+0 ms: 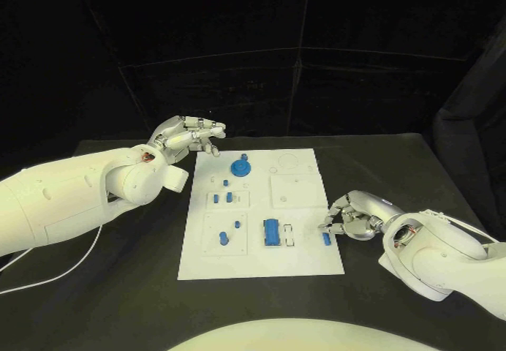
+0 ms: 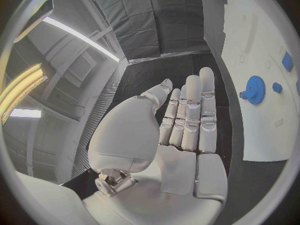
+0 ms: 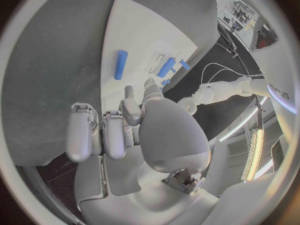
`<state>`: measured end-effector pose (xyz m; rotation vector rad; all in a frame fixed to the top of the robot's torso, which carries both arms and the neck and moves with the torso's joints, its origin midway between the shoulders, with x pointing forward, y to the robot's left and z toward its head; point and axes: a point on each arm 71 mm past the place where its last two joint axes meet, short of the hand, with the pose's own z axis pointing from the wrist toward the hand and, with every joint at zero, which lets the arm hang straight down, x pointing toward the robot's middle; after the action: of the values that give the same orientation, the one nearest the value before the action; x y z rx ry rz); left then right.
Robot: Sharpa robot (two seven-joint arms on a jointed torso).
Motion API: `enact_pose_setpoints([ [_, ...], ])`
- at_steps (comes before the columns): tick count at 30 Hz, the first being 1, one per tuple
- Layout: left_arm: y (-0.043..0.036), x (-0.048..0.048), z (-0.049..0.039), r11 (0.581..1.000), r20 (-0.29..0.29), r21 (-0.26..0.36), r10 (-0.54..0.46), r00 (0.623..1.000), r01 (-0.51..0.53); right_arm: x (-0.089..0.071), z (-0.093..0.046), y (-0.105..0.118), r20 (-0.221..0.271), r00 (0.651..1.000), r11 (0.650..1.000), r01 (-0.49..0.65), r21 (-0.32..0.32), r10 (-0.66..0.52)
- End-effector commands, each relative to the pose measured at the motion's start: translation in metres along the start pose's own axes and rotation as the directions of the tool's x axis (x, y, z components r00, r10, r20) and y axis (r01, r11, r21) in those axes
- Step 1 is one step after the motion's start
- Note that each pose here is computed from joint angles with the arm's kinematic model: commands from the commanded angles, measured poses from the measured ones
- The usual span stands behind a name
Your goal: Assemble the parts on the task board
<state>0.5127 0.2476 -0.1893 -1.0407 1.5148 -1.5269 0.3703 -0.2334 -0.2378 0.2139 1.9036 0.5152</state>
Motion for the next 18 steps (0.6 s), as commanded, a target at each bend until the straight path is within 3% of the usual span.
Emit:
enact_pose_setpoints([
  [1, -0.0020, 0.0031, 0.0009, 1.000, -0.013, 0.016, -0.007, 1.000, 0.007, 0.001, 0.000, -0.003, -0.032, 0.997, 0.998, 0.067, 0.009, -0.067],
  [6, -0.0020, 0.0041, 0.0010, 1.000, -0.016, 0.017, -0.008, 1.000, 0.009, 0.002, 0.003, -0.009, -0.046, 0.988, 0.988, 0.147, 0.039, -0.145],
  [18, -0.0017, 0.0031, 0.0004, 1.000, -0.018, 0.015, -0.009, 1.000, 0.009, 0.010, 0.013, -0.007, -0.093, 0.976, 0.978, 0.202, 0.059, -0.196],
])
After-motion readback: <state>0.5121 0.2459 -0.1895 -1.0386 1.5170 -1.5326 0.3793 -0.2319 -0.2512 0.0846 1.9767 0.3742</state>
